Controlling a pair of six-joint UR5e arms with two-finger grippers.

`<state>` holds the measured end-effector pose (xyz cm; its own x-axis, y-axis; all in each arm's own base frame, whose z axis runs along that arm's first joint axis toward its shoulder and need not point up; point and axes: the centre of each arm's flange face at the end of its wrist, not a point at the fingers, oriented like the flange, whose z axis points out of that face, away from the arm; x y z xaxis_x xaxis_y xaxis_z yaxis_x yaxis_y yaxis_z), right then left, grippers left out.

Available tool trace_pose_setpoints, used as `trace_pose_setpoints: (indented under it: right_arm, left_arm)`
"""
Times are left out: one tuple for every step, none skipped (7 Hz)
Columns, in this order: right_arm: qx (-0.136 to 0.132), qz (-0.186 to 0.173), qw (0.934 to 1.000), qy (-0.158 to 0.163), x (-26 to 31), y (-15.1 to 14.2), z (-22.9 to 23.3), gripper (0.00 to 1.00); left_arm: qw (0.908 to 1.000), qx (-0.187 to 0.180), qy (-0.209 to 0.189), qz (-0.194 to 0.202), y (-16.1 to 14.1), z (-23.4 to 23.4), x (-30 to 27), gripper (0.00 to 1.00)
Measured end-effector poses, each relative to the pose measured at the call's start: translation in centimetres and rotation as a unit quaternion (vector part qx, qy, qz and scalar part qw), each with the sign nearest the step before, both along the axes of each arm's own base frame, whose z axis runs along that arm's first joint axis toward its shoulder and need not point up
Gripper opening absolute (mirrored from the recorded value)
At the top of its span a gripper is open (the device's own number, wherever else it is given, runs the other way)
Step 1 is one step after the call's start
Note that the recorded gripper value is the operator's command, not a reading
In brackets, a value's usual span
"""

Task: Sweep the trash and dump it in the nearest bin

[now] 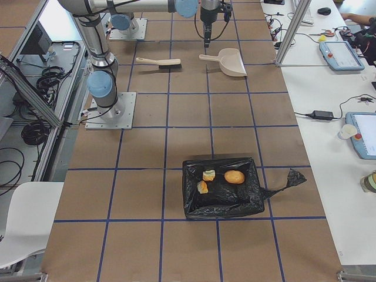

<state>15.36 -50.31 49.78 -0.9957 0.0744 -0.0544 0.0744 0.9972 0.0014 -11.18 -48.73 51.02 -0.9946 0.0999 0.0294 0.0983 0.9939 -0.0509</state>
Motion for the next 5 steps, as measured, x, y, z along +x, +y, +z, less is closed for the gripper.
trace_pose_setpoints:
  right_arm:
    - [0.003, -0.003, 1.0, 0.005, -0.49, 0.64, 0.45, 1.0]
    - [0.005, -0.004, 0.9999, 0.013, -0.74, 0.77, 0.47, 1.0]
    - [0.004, -0.004, 0.9998, 0.017, -0.81, 0.74, 0.43, 1.0]
    - [0.003, -0.004, 0.9998, 0.018, -0.83, 0.67, 0.39, 1.0]
    - [0.003, -0.004, 0.9998, 0.018, -0.83, 0.62, 0.28, 1.0]
  left_arm:
    - [1.0, 0.003, 0.001, 0.0, 0.03, -0.15, 0.01, 1.0]
    - [1.0, 0.005, 0.002, 0.0, 0.06, -0.29, 0.03, 1.0]
    - [1.0, 0.006, 0.001, 0.0, 0.11, -0.38, 0.01, 1.0]
    - [1.0, 0.007, 0.001, 0.0, 0.16, -0.46, -0.03, 1.0]
    - [1.0, 0.008, 0.001, -0.001, 0.19, -0.56, -0.08, 1.0]
